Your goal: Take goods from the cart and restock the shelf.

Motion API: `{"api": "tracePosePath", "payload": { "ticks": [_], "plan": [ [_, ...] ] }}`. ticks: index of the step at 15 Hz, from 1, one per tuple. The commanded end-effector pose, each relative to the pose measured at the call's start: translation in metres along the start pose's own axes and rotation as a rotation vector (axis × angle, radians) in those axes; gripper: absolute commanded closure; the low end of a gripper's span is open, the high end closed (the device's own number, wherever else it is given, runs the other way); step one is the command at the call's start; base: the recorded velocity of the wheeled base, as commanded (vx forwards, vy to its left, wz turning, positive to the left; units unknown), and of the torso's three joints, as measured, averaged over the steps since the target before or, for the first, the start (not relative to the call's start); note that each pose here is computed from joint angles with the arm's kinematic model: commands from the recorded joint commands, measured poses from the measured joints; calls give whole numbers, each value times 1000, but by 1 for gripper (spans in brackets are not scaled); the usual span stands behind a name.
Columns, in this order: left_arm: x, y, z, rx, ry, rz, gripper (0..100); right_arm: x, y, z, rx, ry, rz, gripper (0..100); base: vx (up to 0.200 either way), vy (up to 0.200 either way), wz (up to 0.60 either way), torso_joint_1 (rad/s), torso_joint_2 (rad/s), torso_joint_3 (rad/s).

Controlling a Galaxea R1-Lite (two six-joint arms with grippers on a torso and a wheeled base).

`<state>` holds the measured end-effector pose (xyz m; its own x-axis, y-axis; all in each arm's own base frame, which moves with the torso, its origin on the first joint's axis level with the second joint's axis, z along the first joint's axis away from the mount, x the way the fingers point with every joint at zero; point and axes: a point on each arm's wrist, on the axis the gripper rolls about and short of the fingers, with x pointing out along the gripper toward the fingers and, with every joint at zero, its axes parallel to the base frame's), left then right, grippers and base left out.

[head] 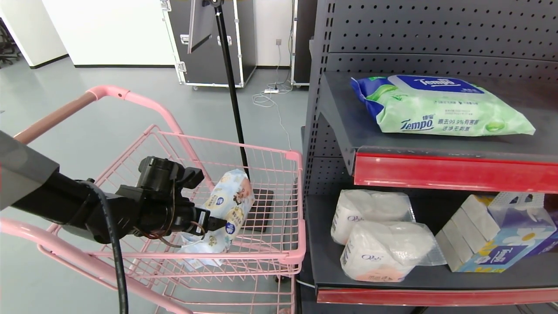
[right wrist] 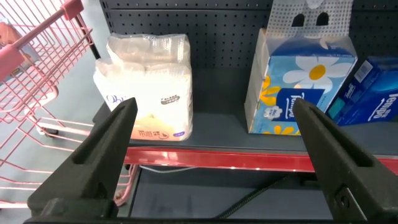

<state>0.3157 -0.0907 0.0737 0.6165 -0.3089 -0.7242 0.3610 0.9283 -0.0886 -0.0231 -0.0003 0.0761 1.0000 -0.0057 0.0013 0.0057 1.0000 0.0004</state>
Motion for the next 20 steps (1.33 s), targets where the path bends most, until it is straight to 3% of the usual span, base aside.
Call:
{"api": "tracePosePath", "payload": {
  "ticks": [1, 8, 9, 10, 12, 14, 15, 16, 17, 18, 20],
  "plan": [
    [14, 0, 4, 2, 5, -8, 0, 0, 0, 0, 1, 1, 1, 0, 0, 0, 0, 0, 0, 0],
    [31, -3, -1, 15, 39, -37, 0, 0, 0, 0, 0, 1, 1, 0, 0, 0, 0, 0, 0, 0],
    [31, -3, -2, 23, 44, -37, 100, 0, 0, 0, 0, 1, 1, 0, 0, 0, 0, 0, 0, 0],
    [31, -3, -2, 42, 45, -38, 100, 0, 0, 0, 0, 1, 1, 0, 0, 0, 0, 0, 0, 0],
    [29, -4, -4, 46, 52, -42, 100, 0, 0, 0, 0, 1, 1, 0, 0, 0, 0, 0, 0, 0],
    [22, -4, 1, 44, 26, -48, 100, 0, 0, -1, 0, 3, 1, 0, 0, 0, 0, 0, 0, 0],
    [13, -3, 9, 46, -11, -43, 100, 0, 0, 0, 0, 1, 1, 0, 0, 0, 0, 0, 0, 0],
    [-20, 0, 29, 41, -95, -27, 100, 0, 0, 0, 0, 1, 1, 0, 0, 0, 0, 0, 0, 0],
    [-28, 1, 34, 39, -106, -24, 100, 0, 0, 0, 0, 1, 1, 0, 0, 0, 0, 0, 0, 0],
    [-74, 8, 57, 18, -176, -8, 100, 0, 0, 0, 0, 1, 1, 0, 0, 0, 0, 0, 0, 0],
    [-128, 12, 82, -9, -353, 10, 100, 0, 0, 0, 0, 1, 1, 0, 0, 0, 0, 0, 0, 0]
  ]
}}
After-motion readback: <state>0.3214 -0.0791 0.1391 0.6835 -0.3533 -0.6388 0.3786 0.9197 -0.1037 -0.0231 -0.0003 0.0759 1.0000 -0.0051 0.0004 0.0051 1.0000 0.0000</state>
